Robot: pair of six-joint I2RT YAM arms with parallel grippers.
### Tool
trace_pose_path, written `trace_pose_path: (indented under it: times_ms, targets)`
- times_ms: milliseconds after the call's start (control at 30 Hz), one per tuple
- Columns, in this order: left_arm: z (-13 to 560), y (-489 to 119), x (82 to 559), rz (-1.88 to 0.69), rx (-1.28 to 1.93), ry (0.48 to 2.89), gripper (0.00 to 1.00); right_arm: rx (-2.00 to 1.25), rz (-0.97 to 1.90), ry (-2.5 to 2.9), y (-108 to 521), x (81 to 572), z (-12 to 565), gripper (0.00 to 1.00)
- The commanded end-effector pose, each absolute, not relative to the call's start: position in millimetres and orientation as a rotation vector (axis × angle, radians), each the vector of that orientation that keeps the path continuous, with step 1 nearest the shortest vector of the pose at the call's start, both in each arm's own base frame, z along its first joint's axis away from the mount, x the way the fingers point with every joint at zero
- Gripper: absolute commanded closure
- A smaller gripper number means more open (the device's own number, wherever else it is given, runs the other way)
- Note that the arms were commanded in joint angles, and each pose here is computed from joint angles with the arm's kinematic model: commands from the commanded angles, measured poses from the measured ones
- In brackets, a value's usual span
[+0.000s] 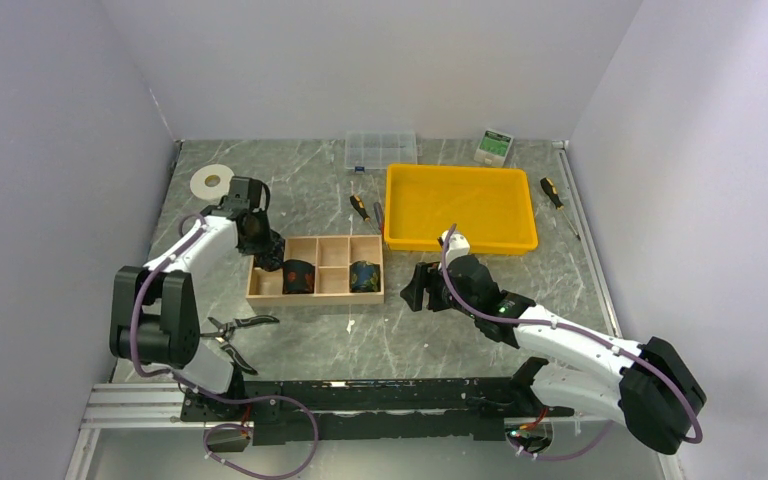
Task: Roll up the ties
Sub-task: Place the tie in the storage box.
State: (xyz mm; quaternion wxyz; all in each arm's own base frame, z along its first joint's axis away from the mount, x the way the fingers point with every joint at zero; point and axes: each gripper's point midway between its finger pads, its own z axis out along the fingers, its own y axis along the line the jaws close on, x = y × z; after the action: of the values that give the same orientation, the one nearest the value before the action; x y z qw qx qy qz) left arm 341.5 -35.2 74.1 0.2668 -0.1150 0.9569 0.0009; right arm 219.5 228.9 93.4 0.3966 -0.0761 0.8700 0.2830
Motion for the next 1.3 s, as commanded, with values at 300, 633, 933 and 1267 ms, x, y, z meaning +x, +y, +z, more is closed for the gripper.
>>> trace_pose_path:
  times_ms: [300,633,933,1267]
  targets:
    - [47.5,-47.7,354.3,-0.051,-0.256,2.582,0.97,-0.177,0.735,2.169,233.0,224.5,100.1,0.26]
    - [84.8,-59.6,364.2,-0.157,-0.178,2.28,0.97,-0.173,0.73,2.165,230.5,223.6,99.1,0.26]
    - [113.1,-52.7,360.6,-0.147,-0.229,2.122,0.97,-0.178,0.737,2.162,231.9,223.3,100.2,0.26]
    - [125.8,-52.5,364.3,-0.151,-0.203,2.054,0.97,-0.175,0.746,2.157,231.3,221.9,100.8,0.26]
